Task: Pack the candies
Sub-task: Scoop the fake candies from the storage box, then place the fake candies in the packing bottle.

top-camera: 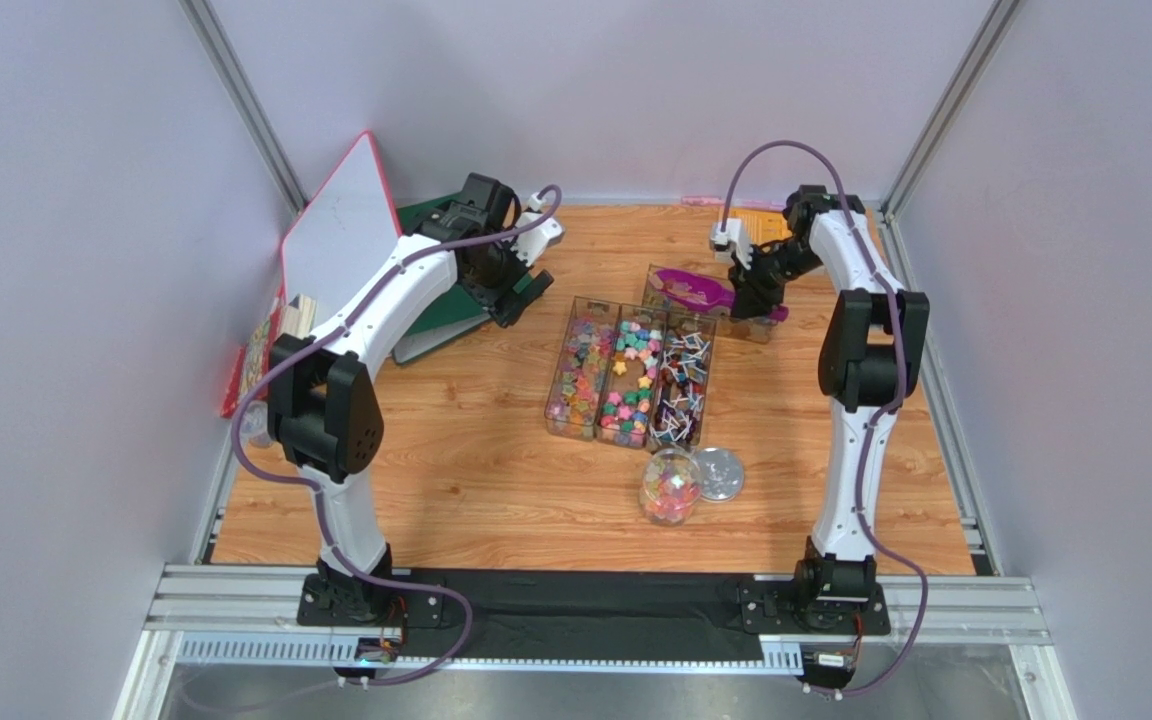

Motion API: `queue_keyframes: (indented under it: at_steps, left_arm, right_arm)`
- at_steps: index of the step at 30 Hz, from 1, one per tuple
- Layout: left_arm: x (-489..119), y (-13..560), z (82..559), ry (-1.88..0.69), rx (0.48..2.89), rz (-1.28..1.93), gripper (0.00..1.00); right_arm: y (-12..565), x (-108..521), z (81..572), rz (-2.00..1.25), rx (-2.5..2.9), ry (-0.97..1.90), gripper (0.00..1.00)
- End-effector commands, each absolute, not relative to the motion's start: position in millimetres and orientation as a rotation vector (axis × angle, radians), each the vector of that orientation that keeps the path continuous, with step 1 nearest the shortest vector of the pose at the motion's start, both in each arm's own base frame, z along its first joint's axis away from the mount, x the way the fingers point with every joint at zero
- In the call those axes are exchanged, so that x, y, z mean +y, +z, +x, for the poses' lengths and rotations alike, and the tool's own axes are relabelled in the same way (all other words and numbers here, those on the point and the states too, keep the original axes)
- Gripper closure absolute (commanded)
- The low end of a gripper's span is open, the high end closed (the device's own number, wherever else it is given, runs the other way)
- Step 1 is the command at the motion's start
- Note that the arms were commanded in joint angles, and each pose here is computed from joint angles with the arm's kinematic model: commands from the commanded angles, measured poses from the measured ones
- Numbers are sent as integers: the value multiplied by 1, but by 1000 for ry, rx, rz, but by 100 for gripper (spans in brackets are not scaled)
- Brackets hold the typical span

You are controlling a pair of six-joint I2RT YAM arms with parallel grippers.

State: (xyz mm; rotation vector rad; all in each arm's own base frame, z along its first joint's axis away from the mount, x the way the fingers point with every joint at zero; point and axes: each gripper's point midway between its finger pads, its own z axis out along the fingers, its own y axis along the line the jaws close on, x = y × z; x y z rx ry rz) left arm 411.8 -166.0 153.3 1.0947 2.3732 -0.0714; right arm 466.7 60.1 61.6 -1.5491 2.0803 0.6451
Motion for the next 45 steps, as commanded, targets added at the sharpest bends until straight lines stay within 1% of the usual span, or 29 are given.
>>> queue_keyframes:
  at_steps: [1,8,11,12,14,15,17,18,19,25,26,28,30,34,38,40,45]
  left_arm:
    - [-162,168,421,-24,2338,1133,10]
    - [-163,174,434,8,2321,1140,11]
    - [-164,179,439,17,2307,1130,11]
    - [-163,179,440,27,2307,1125,11]
    - [-157,188,446,87,2295,1082,9]
    - [-155,193,448,101,2288,1060,8]
    - [-155,202,450,118,2276,1013,7]
    - [-155,207,449,120,2270,999,6]
    - [-156,211,449,126,2269,961,0]
    - [-178,236,428,121,2220,933,0]
    - [-183,239,424,108,2216,925,0]
    - [-186,245,416,68,2229,842,0]
    - [-187,247,408,26,2241,812,0]
    - [-195,250,391,-72,2221,876,0]
    - [-192,252,378,-88,2207,926,0]
    - [-192,246,372,-107,2216,953,0]
    - [-190,245,366,-113,2217,944,1]
  right_arm:
    - [83,80,431,-1549,2036,843,100]
    - [93,65,436,-1475,2048,815,100]
    - [106,57,433,-1452,2041,791,100]
    - [118,55,431,-1452,2025,764,100]
    - [128,51,424,-1460,2016,738,100]
    - [128,49,417,-1475,2027,728,100]
    - [148,48,406,-1509,1991,674,100]
    - [145,48,395,-1519,2008,687,100]
    - [156,48,389,-1530,1993,663,100]
    - [163,49,346,-1565,2049,672,100]
    - [169,44,340,-1605,2044,613,100]
    - [162,43,321,-1655,2067,612,100]
    - [169,37,304,-1715,2060,550,100]
    - [171,33,261,-1771,2098,570,100]
    - [172,32,231,-1840,2104,528,100]
    - [176,30,219,-1878,2094,462,100]
    - [178,35,180,-1984,2081,433,100]
